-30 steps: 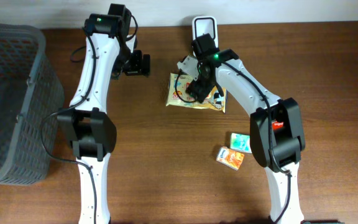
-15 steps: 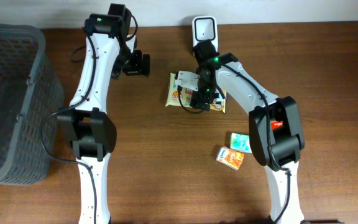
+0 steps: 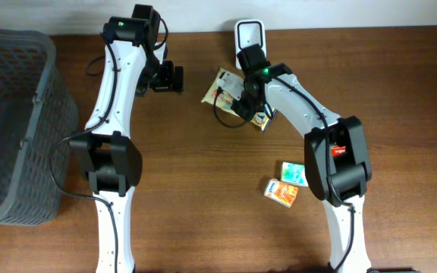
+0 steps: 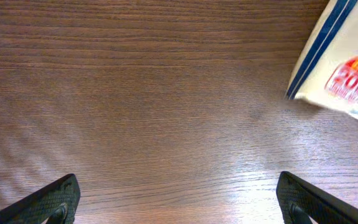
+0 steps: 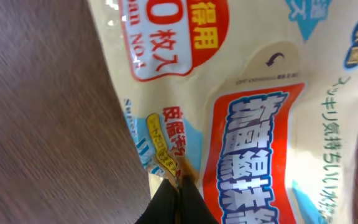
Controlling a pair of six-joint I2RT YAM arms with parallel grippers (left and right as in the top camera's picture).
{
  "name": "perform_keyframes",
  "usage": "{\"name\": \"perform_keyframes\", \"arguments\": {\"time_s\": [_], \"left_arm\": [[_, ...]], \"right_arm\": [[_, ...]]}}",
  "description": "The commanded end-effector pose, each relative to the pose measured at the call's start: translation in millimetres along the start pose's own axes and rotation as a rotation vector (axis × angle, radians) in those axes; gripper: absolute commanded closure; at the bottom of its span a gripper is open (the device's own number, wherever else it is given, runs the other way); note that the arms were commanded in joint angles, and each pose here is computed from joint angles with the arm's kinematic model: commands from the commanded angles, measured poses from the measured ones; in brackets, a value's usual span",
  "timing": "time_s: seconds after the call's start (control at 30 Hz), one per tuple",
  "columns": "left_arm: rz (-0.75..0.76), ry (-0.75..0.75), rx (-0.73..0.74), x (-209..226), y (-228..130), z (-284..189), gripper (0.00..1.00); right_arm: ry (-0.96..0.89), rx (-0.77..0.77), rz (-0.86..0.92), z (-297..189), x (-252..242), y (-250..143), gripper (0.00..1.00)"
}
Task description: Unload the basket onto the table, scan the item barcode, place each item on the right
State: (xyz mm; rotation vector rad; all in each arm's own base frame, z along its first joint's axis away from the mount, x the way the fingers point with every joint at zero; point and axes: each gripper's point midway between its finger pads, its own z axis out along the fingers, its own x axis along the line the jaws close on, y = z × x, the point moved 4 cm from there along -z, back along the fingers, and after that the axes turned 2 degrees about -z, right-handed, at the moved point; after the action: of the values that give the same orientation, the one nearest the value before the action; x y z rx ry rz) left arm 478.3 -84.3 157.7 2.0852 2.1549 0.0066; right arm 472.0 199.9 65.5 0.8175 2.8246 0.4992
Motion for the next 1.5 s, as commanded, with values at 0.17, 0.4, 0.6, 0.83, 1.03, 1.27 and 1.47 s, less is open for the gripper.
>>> {"name": "perform_keyframes", "arguments": {"time_s": [0.17,0.4,0.6,0.83,1.03,1.27,1.47], "left_arm": [[0.018,-0.007,-0.018,-1.5,2.2,-3.2,0.01],[0.018,-0.007,-0.018,-1.5,2.2,-3.2,0.01],[0.018,-0.007,-0.018,-1.5,2.1,-3.2,0.01],[0.018,-0.008,-0.025,-1.8,3.6,-3.2,0.01],[0.018,-0.008,-0.025,-1.8,3.6,-3.2,0.01],[0.018,-0.008,-0.025,-1.8,3.6,-3.2,0.01],[0.018,-0.008,-0.024,-1.8,3.5,-3.2,0.01]], "right_arm": [[-0.221,0.008,0.187,-25.8,-19.2,24.5,0.06],[-0.197,-0.039,0.239,-7.9,-47.3,11.4,0.01],[-0.014,-0.033,0.197,28.0,-34.8,-6.2,0.01],[0.08,0.003,0.118,30.5,-11.1,-9.3,0.01],[0.027,-0.026,0.08,-9.2,-16.7,8.6,0.01],[0.184,0.058,-0.054,-7.0,12.9,-15.4,0.01],[0.196,0.075,-0.067,-2.5,25.1,-13.0,0.61]]}}
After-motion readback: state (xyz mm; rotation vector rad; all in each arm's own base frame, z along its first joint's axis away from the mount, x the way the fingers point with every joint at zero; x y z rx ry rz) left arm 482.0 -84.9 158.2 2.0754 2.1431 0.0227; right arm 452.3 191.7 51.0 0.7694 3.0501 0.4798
